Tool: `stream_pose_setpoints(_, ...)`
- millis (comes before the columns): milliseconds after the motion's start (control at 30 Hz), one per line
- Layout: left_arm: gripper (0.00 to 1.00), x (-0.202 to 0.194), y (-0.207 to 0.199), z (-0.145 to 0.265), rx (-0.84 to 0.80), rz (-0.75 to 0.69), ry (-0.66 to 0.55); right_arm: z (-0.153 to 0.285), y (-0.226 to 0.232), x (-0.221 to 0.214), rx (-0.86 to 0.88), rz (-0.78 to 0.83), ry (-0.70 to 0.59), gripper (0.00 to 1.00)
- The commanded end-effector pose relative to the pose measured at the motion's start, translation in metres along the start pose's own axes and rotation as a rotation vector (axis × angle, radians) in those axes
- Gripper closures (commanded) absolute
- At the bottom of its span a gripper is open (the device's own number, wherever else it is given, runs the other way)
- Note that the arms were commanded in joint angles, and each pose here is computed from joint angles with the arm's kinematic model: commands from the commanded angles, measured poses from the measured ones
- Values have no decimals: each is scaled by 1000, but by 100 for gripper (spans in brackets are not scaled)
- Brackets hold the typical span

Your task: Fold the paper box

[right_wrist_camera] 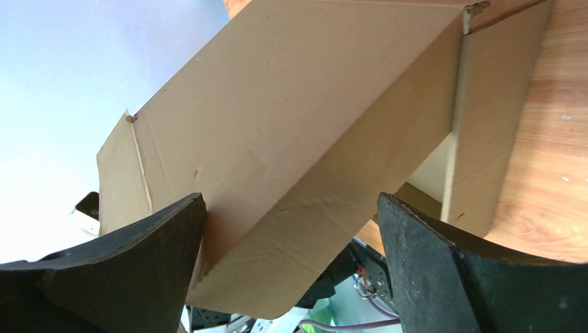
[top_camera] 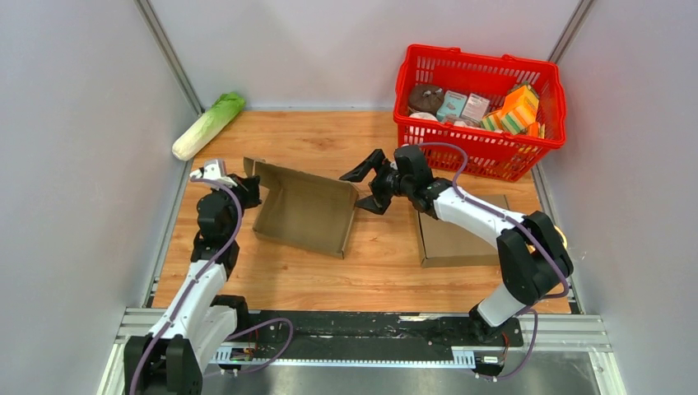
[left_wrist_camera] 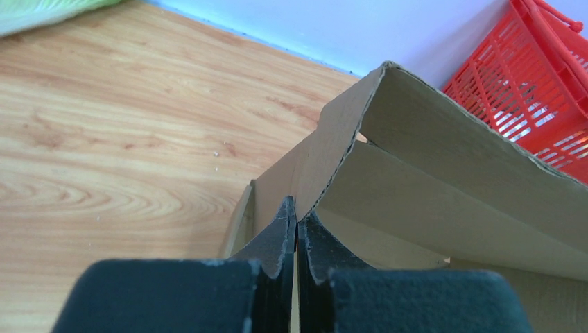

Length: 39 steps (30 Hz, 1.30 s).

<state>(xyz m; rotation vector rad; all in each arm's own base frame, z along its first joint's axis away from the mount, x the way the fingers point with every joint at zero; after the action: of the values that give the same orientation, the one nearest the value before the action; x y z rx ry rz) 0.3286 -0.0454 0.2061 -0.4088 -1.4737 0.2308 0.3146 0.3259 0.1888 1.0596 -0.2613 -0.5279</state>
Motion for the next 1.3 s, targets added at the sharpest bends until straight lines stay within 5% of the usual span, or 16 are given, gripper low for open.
stream_pose_setpoints(0,96,-24,10,17,78,98,81,6,17,1,104,123,-31,5)
stream_pose_setpoints(433,49,-42,13,66,254,246,323,-1,6,7,85,192,-55,20)
stream_pose_setpoints(567,49,-59,9,95,306,288,495,-5,6,7,89,196,-51,19)
stream_pose_setpoints(700,52,-57,-19,120,147,267,567,-7,7,9,85,212,-54,19)
stream_pose_setpoints(900,50,17,-89,160,-270,139,311,-5,13,9,76,294,-41,17)
stream_pose_setpoints(1000,47,66,-93,162,-204,51,241,-3,16,8,76,359,-31,15)
stream_pose_setpoints(1033,48,65,-81,152,-122,14,310,-2,18,8,84,384,-30,14)
stream_pose_setpoints(1100,47,121,-69,149,34,-70,205,1,15,6,56,430,-12,11)
stream_pose_setpoints(1167,43,139,-45,129,204,-145,239,-1,10,1,40,467,36,9)
stream_pose_setpoints(1267,39,162,-50,87,184,-210,279,-3,8,-5,42,492,71,8)
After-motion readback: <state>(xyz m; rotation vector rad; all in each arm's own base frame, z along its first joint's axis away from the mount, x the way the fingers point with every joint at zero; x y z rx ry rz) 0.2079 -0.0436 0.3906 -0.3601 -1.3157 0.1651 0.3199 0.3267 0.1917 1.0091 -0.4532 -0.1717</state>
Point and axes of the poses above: each gripper's point midway between its finger pads, its own z axis back along the fingers, its own y axis along the line the jaws close on, x = y × z, the point moved 1 cm from there along z, back along the fingers
